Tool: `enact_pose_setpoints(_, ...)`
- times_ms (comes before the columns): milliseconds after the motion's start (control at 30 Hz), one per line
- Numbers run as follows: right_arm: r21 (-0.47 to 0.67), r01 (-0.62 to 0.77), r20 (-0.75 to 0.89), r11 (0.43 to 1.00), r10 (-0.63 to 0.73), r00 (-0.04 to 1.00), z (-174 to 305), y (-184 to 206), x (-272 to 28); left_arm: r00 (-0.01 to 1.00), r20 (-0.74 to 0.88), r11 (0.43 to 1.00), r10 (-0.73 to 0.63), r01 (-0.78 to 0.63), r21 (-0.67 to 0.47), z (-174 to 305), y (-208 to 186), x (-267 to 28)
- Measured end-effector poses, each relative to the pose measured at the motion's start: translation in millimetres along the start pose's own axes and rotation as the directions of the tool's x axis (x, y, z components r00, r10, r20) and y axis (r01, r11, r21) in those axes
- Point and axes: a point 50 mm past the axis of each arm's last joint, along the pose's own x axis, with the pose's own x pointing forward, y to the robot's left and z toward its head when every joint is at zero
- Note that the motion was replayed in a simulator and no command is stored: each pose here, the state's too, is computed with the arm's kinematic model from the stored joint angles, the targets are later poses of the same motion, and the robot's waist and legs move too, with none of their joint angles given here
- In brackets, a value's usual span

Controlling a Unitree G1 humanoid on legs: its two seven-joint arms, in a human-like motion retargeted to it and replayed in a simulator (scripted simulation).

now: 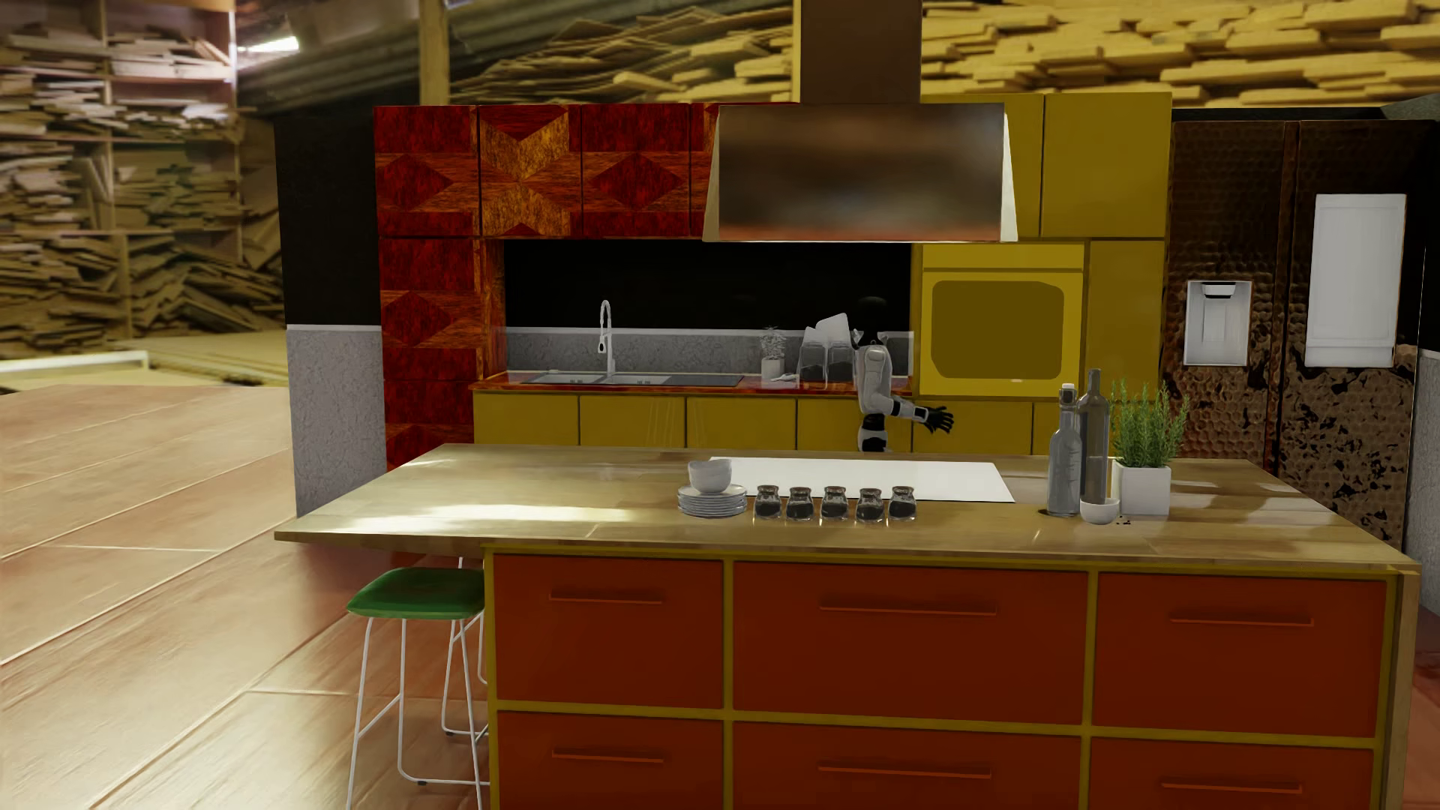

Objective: Reach

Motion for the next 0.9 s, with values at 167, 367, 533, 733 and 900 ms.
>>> enact_pose_setpoints(167,-0.024,0.048,0.085,0.999,-0.046,0.995,20.3,-16.6,1.5,0.993,0.109,0.999,0.038,-0.042,0.03,26.4,16.9,0.8)
enact_pose_setpoints(367,-0.08,0.181,0.281,0.98,-0.152,0.948,69.9,-57.9,1.5,0.926,0.352,0.982,0.138,-0.174,0.072,88.6,57.5,-4.3)
enact_pose_setpoints(533,-0.095,0.365,0.48,0.926,-0.279,0.832,123.9,-105.5,-8.2,0.787,0.557,0.929,0.265,-0.363,0.071,145.2,105.8,-24.8)
enact_pose_setpoints(733,-0.101,0.542,0.649,0.834,-0.358,0.672,181.4,-152.9,-23.1,0.585,0.734,0.841,0.344,-0.539,0.036,205.5,149.0,-52.4)
enact_pose_setpoints(900,-0.096,0.649,0.788,0.755,-0.341,0.513,238.2,-176.3,-43.5,0.357,0.865,0.735,0.352,-0.678,-0.019,264.8,180.9,-90.4)
